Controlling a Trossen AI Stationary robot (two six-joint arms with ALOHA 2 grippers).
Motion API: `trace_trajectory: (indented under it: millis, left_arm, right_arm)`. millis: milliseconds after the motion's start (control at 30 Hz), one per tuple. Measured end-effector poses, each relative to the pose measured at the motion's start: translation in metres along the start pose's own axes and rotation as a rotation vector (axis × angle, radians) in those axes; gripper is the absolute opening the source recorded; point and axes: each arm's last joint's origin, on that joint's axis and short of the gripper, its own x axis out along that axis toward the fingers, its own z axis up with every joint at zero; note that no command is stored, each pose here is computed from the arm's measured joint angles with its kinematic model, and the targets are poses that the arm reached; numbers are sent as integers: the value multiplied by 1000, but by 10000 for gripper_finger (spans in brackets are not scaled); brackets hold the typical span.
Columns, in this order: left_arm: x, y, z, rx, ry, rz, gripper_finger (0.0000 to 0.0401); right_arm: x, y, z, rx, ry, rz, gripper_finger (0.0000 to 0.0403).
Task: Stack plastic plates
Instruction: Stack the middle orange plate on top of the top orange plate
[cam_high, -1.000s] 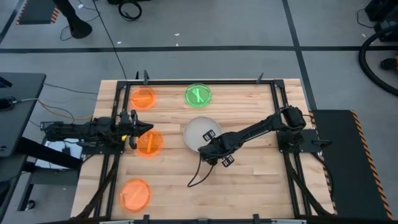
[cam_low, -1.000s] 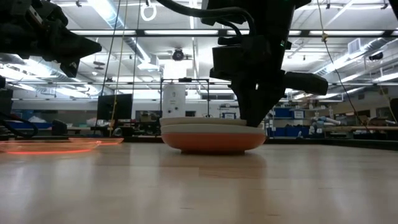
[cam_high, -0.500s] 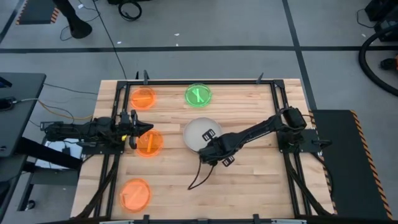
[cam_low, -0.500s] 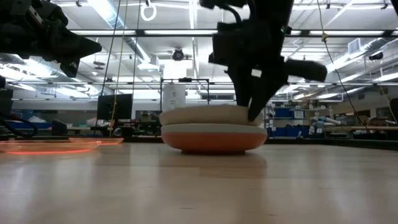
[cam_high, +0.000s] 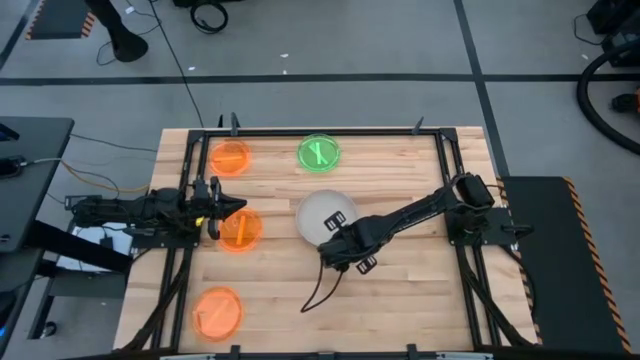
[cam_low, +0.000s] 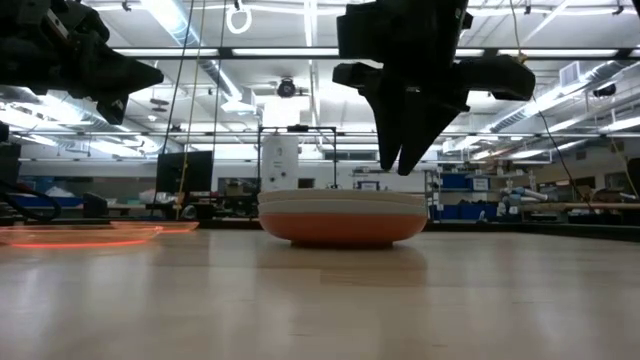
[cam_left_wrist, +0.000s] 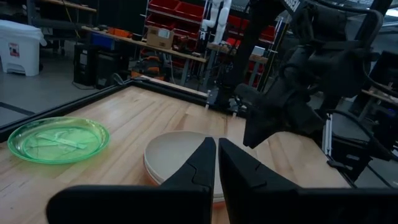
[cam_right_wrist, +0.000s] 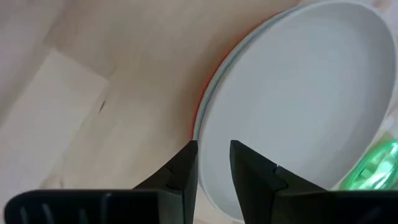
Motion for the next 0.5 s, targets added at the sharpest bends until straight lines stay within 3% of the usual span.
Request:
trace_trajectory:
  millis: [133, 300, 500]
  left_arm:
    - [0, 0, 0, 0, 0, 0, 27]
    - [0, 0, 0, 0, 0, 0, 27]
    - [0, 0, 0, 0, 0, 0, 27]
  right_arm:
    - [1, -4, -1, 78, 2, -2, 103]
    - [1, -5, -1, 87, -8, -6, 103]
    - [-21, -4, 14, 164, -119, -30, 103]
